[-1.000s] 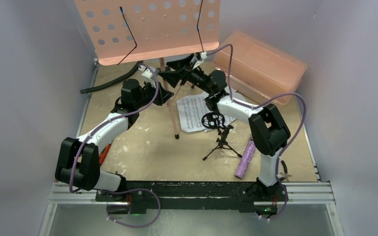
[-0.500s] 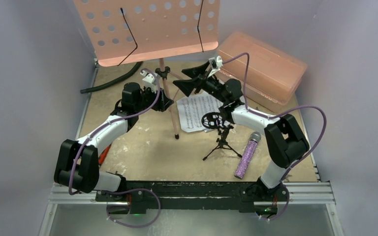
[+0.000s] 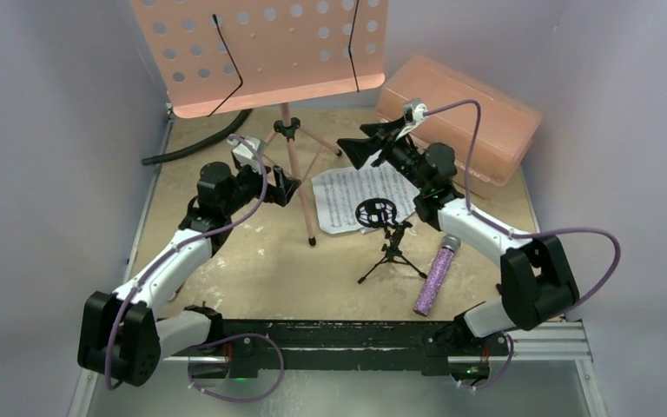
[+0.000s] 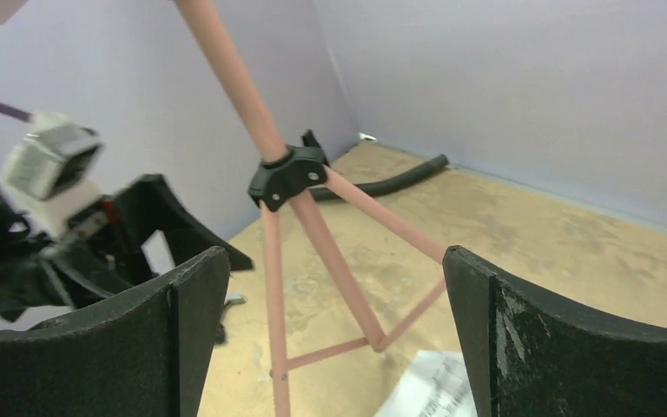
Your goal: Set up the instrument practice props
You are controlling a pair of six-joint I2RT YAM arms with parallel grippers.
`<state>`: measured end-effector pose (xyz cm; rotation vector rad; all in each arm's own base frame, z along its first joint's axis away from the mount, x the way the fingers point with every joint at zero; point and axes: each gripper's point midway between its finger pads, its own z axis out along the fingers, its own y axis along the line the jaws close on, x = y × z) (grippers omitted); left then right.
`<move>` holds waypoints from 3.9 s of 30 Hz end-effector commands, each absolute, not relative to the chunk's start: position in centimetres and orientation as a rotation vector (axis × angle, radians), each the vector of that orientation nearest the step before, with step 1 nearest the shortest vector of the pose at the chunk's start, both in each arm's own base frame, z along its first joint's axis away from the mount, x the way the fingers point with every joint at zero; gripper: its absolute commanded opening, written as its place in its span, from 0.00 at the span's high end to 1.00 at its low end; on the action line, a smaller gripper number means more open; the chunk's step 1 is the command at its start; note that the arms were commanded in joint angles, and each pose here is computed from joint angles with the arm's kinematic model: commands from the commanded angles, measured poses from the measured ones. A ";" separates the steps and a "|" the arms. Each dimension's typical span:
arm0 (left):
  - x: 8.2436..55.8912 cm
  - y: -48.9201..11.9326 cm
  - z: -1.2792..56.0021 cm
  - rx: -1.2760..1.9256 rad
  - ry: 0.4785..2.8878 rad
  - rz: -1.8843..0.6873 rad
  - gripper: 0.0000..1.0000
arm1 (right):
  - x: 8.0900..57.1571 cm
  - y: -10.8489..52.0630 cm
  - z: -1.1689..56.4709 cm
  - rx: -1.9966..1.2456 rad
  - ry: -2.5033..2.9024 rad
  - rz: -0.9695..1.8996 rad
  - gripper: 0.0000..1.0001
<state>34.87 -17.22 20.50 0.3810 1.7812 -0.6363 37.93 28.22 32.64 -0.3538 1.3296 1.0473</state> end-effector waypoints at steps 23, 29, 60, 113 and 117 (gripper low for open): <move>34.2 -8.7 25.7 -0.156 1.864 -0.307 0.02 | 38.0 18.5 18.7 0.056 2.044 0.677 0.02; 33.5 -9.9 23.3 -0.205 1.941 -0.396 0.04 | 38.7 16.8 15.4 0.224 2.187 0.638 0.02; 33.6 -15.0 19.5 -0.407 2.008 -0.811 0.08 | 38.5 8.0 4.5 0.624 2.399 0.752 0.18; 34.7 -14.8 20.2 -0.306 2.039 -0.719 0.11 | 40.6 11.7 6.5 0.557 2.287 1.050 0.77; 34.6 -14.7 20.1 -0.306 2.041 -0.716 0.11 | 40.8 12.1 6.9 0.549 2.272 1.085 0.82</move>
